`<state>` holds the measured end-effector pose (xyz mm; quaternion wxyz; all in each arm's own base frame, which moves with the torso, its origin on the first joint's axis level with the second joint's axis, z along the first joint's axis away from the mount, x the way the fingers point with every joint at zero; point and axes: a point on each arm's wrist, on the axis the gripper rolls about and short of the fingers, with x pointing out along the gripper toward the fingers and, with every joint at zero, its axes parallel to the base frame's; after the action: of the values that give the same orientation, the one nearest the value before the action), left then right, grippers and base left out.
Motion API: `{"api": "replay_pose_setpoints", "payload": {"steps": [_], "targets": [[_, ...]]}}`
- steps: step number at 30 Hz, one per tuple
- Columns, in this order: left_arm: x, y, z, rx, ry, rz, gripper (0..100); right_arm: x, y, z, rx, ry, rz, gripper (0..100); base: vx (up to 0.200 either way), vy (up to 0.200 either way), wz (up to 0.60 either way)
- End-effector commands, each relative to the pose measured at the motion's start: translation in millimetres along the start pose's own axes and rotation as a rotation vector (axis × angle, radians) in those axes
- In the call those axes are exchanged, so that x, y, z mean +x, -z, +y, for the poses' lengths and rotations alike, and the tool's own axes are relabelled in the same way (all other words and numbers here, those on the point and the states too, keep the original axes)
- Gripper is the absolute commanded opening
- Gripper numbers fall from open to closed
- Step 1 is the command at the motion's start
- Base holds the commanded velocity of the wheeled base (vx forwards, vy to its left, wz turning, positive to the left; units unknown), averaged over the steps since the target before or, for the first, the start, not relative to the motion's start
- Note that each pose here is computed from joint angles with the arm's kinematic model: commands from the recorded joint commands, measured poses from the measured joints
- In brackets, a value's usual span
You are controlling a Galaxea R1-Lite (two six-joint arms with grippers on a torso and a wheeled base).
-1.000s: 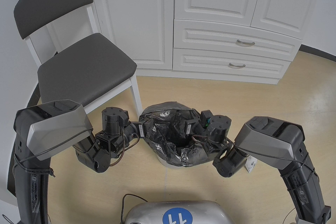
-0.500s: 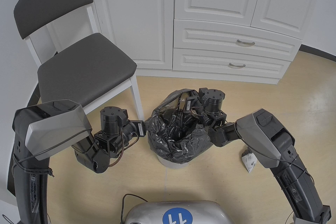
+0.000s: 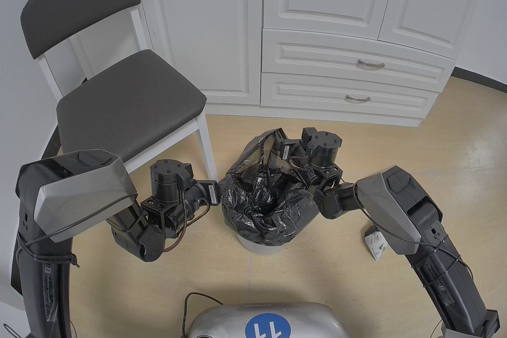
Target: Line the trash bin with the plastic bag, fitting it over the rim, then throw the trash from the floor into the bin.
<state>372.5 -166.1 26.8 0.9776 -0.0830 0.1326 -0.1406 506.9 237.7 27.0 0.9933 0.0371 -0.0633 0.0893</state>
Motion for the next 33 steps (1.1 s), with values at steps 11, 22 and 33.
{"api": "replay_pose_setpoints", "payload": {"steps": [11, 22, 33], "targets": [[-1.8, 3.2, -4.6, 0.007, 0.01, 0.011, 100, -92.2, -91.3, 27.3, 0.029, -0.093, 0.429, 100, 0.0, 0.0, 0.0], [-4.5, 6.9, -4.0, 0.036, 0.015, -0.001, 100, -142.7, -88.9, 5.4, 0.071, -0.043, 0.591, 100, 0.0, 0.0, 0.0], [-2.0, 10.0, -4.8, 0.05, 0.017, 0.004, 100, -136.2, 1.6, -17.9, 0.104, 0.092, 0.571, 100, 0.0, 0.0, 0.0]]}}
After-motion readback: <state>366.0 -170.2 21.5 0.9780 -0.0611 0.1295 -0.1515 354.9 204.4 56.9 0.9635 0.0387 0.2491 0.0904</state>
